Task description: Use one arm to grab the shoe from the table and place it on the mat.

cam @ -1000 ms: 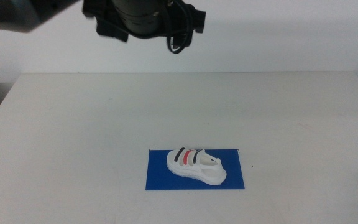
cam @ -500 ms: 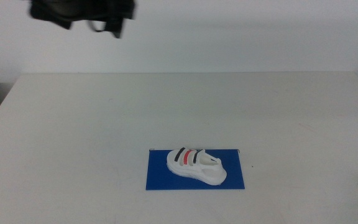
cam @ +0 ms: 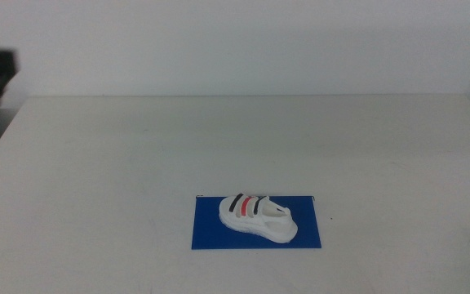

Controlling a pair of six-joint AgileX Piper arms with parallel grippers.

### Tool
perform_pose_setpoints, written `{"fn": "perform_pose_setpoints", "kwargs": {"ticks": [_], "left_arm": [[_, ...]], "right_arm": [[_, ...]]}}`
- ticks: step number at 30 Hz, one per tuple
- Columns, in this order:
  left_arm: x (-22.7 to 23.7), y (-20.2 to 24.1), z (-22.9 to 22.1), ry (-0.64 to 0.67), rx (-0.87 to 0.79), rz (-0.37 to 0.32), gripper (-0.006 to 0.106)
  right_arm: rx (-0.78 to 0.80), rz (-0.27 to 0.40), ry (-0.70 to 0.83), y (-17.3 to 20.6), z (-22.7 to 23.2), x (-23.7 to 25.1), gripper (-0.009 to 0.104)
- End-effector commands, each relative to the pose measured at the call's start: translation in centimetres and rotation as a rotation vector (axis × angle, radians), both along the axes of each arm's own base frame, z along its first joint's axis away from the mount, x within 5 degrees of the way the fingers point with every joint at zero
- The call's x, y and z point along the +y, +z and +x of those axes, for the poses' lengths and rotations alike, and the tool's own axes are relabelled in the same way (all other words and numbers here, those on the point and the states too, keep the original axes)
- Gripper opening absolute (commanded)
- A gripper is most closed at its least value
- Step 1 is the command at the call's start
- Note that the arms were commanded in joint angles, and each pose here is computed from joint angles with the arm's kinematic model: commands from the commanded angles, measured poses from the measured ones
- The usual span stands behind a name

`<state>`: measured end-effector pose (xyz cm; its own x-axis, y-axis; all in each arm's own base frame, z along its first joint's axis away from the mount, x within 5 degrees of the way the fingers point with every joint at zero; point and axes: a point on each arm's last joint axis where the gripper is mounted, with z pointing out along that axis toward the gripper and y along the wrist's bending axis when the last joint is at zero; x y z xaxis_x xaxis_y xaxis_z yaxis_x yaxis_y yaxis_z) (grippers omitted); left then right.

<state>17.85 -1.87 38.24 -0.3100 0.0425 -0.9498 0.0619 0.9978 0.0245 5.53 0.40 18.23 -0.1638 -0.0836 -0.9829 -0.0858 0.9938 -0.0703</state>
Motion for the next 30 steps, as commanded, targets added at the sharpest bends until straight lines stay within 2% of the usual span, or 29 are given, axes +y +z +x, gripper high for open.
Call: {"fn": "perform_pose_setpoints", "kwargs": {"ticks": [1,7,12,16,30], "left_arm": [[0.8,-0.1,-2.1,0.016,-0.150,-0.016,0.087],[1.6,-5.3,-6.5,0.028,-0.230,0.018,0.087],[1.4,-9.8,-9.7,0.005,-0.356,-0.052,0.087],[1.5,-12.9,-11.0,0.004,-0.369,-0.065,0.087],[1.6,-16.5,-12.4,0.004,-0.409,-0.076,0.087]], "right_arm": [[-0.065,-0.016,0.005,0.5,0.1,0.0,0.078],[-0.065,-0.016,0.005,0.5,0.1,0.0,0.078],[-0.065,-0.016,0.005,0.5,0.1,0.0,0.078],[-0.065,-0.016,0.005,0.5,0.1,0.0,0.078],[-0.065,-0.016,0.005,0.5,0.1,0.0,0.078]]}}
